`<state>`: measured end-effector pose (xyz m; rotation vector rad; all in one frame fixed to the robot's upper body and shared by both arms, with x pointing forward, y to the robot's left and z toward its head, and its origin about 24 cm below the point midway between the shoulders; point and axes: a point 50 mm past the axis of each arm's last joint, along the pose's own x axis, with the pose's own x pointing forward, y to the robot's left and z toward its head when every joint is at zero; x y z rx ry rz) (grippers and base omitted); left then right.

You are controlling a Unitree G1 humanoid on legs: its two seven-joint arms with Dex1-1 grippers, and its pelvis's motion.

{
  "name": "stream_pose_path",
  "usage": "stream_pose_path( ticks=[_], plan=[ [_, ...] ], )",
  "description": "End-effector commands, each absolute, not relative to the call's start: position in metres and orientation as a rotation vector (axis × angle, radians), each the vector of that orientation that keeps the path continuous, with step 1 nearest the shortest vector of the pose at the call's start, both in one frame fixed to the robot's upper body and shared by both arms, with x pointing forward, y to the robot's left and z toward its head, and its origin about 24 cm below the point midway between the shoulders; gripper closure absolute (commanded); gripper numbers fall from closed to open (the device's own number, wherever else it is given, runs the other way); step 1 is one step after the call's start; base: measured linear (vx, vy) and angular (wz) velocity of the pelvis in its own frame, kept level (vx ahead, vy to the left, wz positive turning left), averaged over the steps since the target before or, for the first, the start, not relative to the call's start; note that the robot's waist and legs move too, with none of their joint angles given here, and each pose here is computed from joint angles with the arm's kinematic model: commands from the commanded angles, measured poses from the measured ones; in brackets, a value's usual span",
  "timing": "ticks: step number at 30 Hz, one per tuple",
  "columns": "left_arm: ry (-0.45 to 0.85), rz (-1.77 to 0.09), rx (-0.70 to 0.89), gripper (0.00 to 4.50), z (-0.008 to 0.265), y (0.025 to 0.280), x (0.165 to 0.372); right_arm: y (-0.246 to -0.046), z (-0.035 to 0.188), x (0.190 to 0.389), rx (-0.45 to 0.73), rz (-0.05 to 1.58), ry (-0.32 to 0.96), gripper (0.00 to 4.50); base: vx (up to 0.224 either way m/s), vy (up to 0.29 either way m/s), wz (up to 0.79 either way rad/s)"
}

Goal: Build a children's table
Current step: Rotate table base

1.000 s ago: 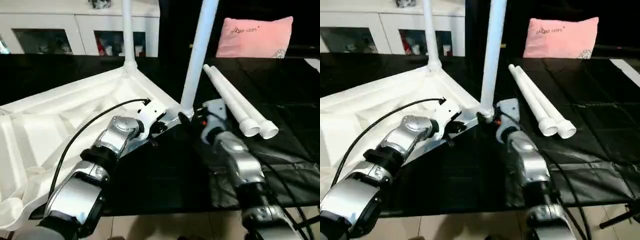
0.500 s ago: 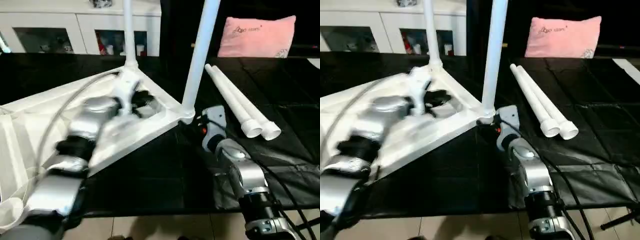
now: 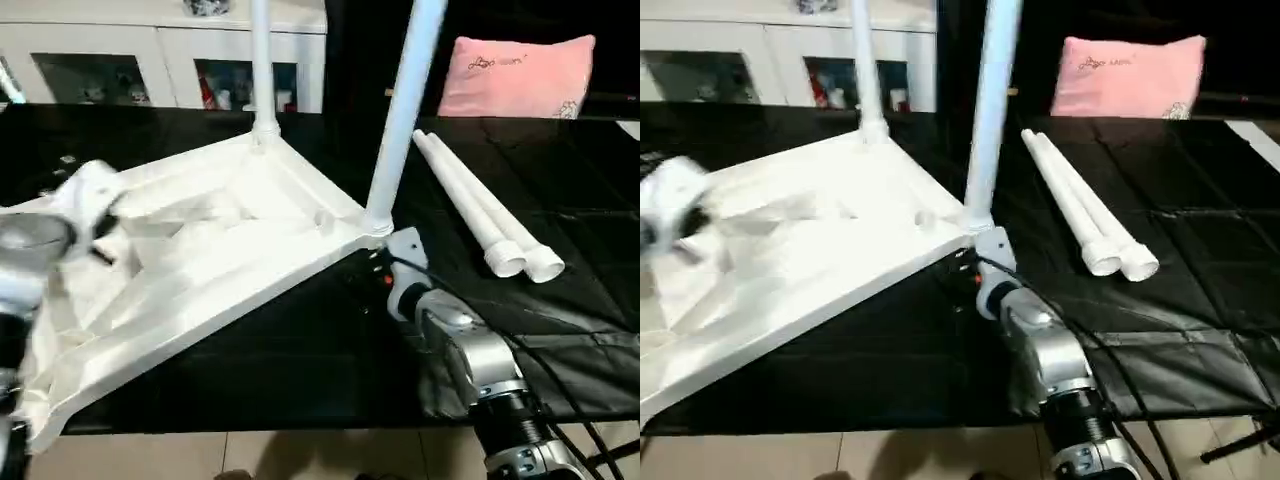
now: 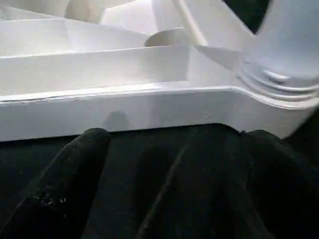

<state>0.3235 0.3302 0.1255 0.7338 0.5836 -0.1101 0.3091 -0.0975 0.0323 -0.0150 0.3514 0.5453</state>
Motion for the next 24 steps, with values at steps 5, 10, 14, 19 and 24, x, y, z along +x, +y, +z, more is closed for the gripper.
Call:
stream_pose_path(
  ticks=[5, 10, 14, 19, 24],
  plan=[
    [0.684, -0.111, 0.787, 4.48, 0.113, 0.336, 0.314, -0.099, 0.030, 0.311, -0.027, 0.523, 0.379, 0.00, 0.000, 0.000, 0.00],
    [0.760, -0.218, 0.770, 4.48, 0.095, 0.326, 0.309, -0.096, 0.026, 0.312, 0.006, 0.512, 0.406, 0.00, 0.000, 0.000, 0.00],
    [0.819, -0.319, 0.728, 4.48, 0.080, 0.321, 0.303, -0.088, 0.026, 0.317, 0.035, 0.526, 0.425, 0.00, 0.000, 0.000, 0.00],
    [0.844, -0.505, 0.600, 4.48, 0.074, 0.301, 0.296, -0.078, 0.022, 0.319, 0.003, 0.563, 0.464, 0.00, 0.000, 0.000, 0.00],
    [0.844, -0.750, 0.503, 4.48, 0.073, 0.275, 0.289, -0.067, 0.017, 0.325, -0.049, 0.585, 0.498, 0.00, 0.000, 0.000, 0.00]
  ],
)
